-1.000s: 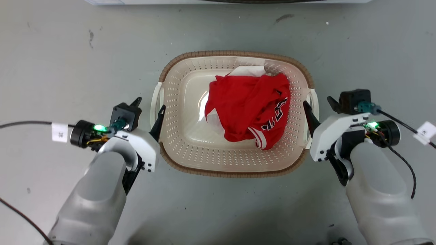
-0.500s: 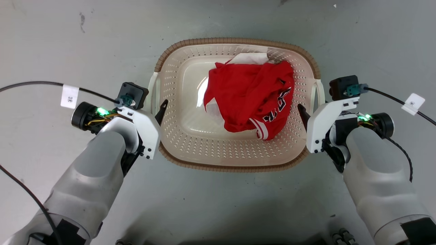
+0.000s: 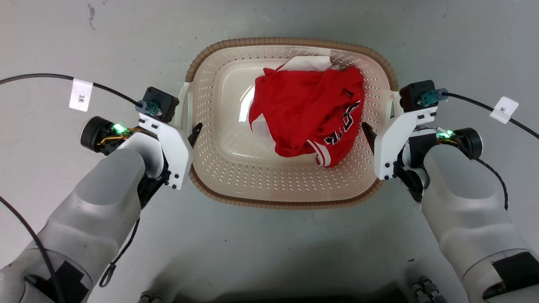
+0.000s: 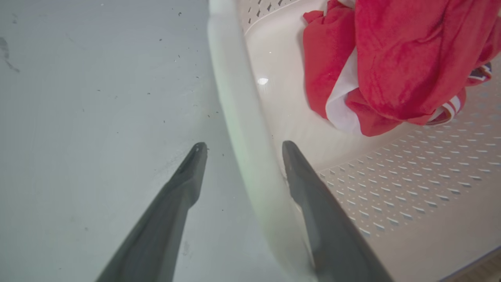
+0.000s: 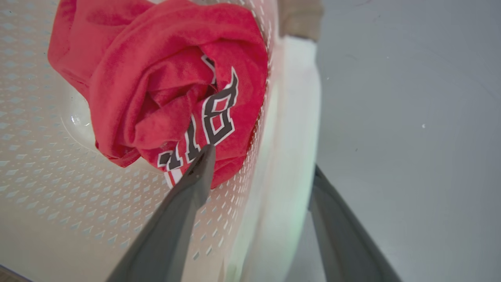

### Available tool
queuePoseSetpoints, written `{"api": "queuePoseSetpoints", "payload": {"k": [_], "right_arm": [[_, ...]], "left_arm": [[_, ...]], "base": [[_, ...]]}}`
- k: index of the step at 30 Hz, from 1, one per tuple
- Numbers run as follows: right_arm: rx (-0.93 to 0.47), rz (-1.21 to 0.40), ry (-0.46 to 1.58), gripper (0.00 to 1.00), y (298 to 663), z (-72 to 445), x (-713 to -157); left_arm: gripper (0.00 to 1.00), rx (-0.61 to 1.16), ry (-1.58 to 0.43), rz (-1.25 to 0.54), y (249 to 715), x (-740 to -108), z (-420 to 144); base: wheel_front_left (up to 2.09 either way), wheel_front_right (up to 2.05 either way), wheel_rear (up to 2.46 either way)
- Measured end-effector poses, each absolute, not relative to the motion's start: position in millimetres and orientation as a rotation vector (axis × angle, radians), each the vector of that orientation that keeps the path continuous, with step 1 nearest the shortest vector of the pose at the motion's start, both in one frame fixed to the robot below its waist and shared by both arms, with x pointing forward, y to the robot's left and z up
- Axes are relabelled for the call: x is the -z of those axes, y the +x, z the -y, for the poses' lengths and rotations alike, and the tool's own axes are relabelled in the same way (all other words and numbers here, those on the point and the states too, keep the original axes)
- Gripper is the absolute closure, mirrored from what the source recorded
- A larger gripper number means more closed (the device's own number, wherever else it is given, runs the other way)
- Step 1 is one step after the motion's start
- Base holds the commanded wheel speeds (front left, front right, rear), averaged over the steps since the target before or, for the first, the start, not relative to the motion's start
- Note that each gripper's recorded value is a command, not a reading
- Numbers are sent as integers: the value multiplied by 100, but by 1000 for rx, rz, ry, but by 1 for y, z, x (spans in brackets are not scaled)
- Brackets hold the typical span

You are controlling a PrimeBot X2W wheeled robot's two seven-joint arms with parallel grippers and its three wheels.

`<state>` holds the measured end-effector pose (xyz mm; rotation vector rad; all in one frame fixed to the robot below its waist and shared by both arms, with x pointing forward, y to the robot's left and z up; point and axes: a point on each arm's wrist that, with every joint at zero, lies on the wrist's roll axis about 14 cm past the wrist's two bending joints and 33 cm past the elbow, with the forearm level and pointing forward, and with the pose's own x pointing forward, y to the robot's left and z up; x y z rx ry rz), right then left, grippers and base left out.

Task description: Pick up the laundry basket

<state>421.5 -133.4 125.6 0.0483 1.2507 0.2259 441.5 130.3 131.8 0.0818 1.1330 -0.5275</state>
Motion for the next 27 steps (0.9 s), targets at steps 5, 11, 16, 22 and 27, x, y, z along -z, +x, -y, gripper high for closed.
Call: {"api": "queuePoseSetpoints", "payload": {"k": [5, 11, 16, 22, 27], "right_arm": [[-229, -1258, 53, 0, 421, 131, -124], [-236, -1265, 53, 100, 419, 129, -124], [-236, -1255, 56, 100, 420, 127, -127], [-250, -1233, 13, 100, 426, 130, -143], [-277, -1238, -60, 100, 431, 133, -164]], "left_arm": [[0, 533, 78, -1137, 441, -132, -131], [100, 543, 56, -1146, 437, -133, -126], [100, 547, 45, -1150, 435, -137, -124], [100, 555, 34, -1154, 432, -154, -121], [100, 565, 26, -1183, 423, -175, -119]], "base": [[0, 0, 0], [0, 0, 0], [0, 0, 0], [0, 0, 0], [0, 0, 0]]}}
